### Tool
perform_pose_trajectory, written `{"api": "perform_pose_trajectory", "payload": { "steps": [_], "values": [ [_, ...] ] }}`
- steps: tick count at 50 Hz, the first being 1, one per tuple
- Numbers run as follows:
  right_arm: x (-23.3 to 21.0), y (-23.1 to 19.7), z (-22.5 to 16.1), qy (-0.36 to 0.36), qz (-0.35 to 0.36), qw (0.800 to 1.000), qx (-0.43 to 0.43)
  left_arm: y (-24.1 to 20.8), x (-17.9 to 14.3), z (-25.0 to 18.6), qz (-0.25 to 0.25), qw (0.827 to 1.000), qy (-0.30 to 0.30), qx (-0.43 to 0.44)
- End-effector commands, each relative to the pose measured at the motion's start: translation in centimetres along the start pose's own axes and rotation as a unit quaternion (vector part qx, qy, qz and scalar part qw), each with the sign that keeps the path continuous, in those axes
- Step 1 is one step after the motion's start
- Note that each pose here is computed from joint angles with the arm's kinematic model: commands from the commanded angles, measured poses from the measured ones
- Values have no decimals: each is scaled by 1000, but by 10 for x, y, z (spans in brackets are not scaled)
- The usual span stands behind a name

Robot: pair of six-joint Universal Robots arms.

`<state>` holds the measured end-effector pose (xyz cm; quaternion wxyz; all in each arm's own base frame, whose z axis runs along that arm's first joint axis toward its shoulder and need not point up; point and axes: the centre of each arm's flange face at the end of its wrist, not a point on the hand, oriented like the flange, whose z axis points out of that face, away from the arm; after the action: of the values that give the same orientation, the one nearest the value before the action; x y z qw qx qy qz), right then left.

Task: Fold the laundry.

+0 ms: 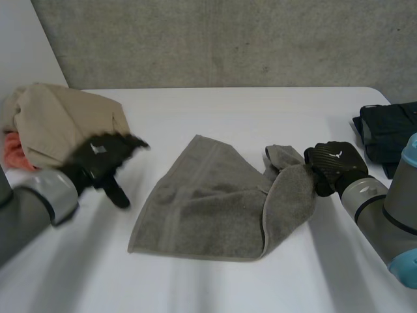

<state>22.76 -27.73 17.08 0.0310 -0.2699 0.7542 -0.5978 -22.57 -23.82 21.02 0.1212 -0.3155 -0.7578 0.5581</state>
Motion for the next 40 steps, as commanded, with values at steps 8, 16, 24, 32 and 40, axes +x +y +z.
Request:
{"api": "perform_pose_trajectory", "payload": {
  "steps": [8,16,24,32,40],
  "values": [
    [1,4,0,-1,2,1000,-4,70,51,12,16,997,23,-71],
    [2,4,-1,-1,2,1000,-4,78,54,19,47,996,27,-71],
    [1,5,-2,-3,2,1000,-6,84,55,25,60,996,23,-62],
    [-2,6,-4,-8,2,1000,-7,88,56,31,82,995,17,-48],
    [-5,6,-5,-12,1,1000,-5,82,52,45,96,995,5,-19]
  ]
}}
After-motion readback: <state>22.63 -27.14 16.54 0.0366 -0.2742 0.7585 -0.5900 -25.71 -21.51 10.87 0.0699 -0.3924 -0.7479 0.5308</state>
